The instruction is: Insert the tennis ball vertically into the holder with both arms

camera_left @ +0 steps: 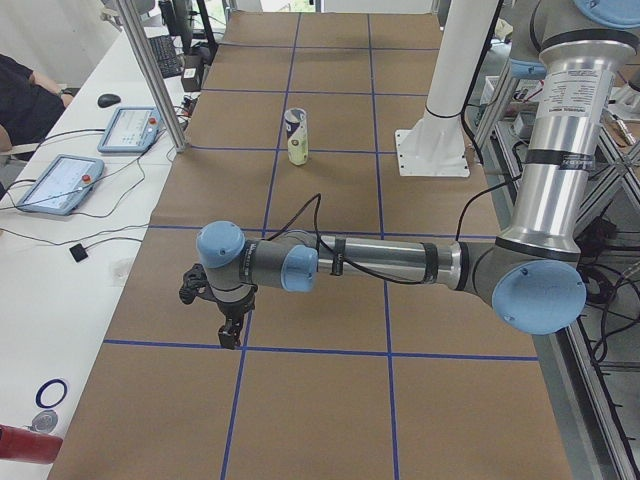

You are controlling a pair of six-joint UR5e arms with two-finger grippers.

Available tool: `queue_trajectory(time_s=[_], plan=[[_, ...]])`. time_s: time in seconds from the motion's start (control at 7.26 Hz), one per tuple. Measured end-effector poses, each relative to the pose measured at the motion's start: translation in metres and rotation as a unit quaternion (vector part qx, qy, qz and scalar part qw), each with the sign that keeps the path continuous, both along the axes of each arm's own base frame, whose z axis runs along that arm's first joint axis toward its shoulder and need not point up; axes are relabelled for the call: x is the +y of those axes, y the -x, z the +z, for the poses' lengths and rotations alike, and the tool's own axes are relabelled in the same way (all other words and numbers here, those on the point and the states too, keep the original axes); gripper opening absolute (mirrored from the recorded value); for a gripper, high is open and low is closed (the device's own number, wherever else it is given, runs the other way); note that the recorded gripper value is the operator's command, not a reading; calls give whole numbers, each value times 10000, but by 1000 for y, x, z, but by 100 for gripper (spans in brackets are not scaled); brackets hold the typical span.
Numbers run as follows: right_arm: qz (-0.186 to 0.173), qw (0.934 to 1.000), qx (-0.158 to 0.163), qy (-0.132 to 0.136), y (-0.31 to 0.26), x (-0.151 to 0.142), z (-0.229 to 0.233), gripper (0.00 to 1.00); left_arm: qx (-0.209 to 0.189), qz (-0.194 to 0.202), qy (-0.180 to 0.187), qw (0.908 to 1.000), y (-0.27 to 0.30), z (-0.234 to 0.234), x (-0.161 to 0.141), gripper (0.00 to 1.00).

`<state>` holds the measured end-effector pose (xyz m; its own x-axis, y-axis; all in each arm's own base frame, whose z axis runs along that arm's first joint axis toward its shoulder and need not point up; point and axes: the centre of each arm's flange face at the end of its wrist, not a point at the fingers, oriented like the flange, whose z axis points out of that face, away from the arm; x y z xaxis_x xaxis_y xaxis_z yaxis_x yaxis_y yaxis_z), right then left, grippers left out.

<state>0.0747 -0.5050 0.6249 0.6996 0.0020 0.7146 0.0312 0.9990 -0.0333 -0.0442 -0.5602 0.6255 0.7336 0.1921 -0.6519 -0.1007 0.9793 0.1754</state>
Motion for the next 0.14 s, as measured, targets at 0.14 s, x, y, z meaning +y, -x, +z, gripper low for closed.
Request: queue_trajectory(time_s=[0.14], plan=[[0, 10000, -3, -3, 0, 0, 0, 99, 0, 0, 5, 10000, 0, 1, 0, 100]])
